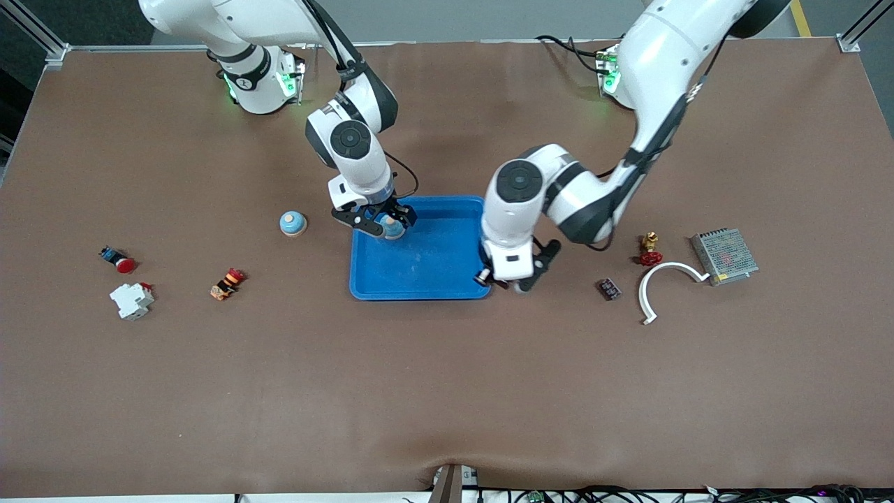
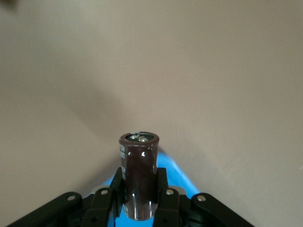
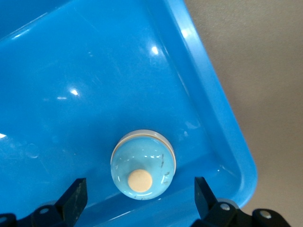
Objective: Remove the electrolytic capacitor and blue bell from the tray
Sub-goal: 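Grasp the second capacitor with the left gripper while the right gripper grasps the bell, then carry the capacitor with the left gripper toward the white arc bracket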
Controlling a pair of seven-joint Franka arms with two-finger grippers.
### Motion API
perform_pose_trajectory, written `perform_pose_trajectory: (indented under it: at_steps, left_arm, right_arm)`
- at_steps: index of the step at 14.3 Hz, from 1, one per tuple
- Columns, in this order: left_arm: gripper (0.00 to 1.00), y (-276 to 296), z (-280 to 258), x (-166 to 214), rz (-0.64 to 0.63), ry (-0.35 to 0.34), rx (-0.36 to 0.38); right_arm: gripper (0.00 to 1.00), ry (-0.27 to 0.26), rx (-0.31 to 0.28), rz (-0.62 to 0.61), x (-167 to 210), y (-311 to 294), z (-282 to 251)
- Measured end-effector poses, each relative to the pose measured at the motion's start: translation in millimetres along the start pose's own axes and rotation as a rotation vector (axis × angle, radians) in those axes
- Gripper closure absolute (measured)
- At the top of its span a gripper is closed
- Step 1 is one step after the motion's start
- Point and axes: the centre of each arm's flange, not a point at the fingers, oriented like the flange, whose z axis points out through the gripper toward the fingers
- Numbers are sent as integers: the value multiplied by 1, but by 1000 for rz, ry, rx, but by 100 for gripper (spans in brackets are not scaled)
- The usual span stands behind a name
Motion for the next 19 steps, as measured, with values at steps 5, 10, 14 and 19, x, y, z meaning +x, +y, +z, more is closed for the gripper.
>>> perform_pose_trajectory:
  at_steps: [5, 10, 14, 19]
  left_arm:
    - [70, -42, -20, 121, 89, -42, 49]
    - [70, -85, -18, 216, 209, -66, 88]
    - [70, -112, -16, 265, 309, -75, 95]
    - [70, -139, -13, 306, 371, -84, 99]
  right_arm:
    - [0, 10, 12, -4, -1, -1, 18]
    - [16, 8, 6, -16, -10, -3, 29]
    - [35, 13, 21, 74, -7, -10, 23]
    - [62, -11, -20, 87, -4, -24, 7]
